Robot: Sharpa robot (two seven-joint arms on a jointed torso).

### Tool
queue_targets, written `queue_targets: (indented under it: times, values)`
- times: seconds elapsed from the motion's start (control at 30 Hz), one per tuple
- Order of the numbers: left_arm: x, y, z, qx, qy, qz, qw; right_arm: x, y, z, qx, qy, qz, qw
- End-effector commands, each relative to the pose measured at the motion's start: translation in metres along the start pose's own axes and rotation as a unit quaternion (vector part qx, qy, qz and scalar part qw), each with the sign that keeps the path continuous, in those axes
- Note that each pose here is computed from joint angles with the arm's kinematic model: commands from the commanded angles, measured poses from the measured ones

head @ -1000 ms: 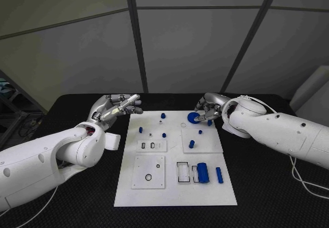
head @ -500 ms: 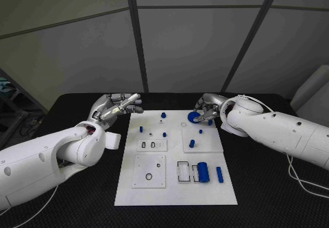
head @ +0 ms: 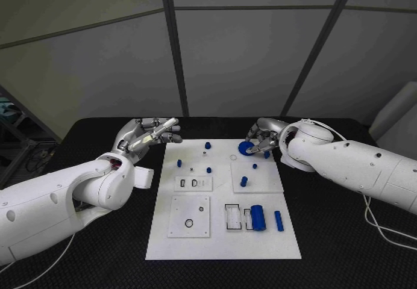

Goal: Assemble the parts on the task board

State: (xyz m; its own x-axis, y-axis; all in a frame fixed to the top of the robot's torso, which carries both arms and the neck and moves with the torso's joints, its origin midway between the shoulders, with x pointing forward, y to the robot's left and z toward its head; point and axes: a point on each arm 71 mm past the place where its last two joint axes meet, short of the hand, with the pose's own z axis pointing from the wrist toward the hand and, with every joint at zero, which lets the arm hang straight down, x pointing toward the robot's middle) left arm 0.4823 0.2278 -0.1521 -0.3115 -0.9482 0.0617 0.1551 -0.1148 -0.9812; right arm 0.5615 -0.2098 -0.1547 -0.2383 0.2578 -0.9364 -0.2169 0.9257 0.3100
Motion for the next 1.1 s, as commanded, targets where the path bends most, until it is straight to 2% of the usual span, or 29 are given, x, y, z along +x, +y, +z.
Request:
queue_targets:
  times: [0.03,0.63,0.77,0.87,1.1]
  values:
    - [0.0012,-0.0014,0.0003,0.004,0.007,-0.001,1.000,0.005,-0.001,0.000,0.004,0.021,-0.009,1.000]
    - [0.0007,-0.0016,-0.0001,0.004,0.007,0.000,1.000,0.006,0.000,0.001,0.003,0.020,-0.024,1.000]
    - [0.0007,-0.0016,-0.0001,0.004,0.007,0.000,1.000,0.005,0.002,0.001,-0.003,0.012,-0.025,1.000]
    - [0.0008,-0.0017,-0.0001,0.004,0.007,0.000,1.000,0.002,0.006,0.000,-0.017,-0.009,-0.028,0.999]
    - [0.0008,-0.0018,-0.0002,0.004,0.007,-0.001,1.000,-0.007,0.024,-0.007,-0.059,-0.077,-0.043,0.994]
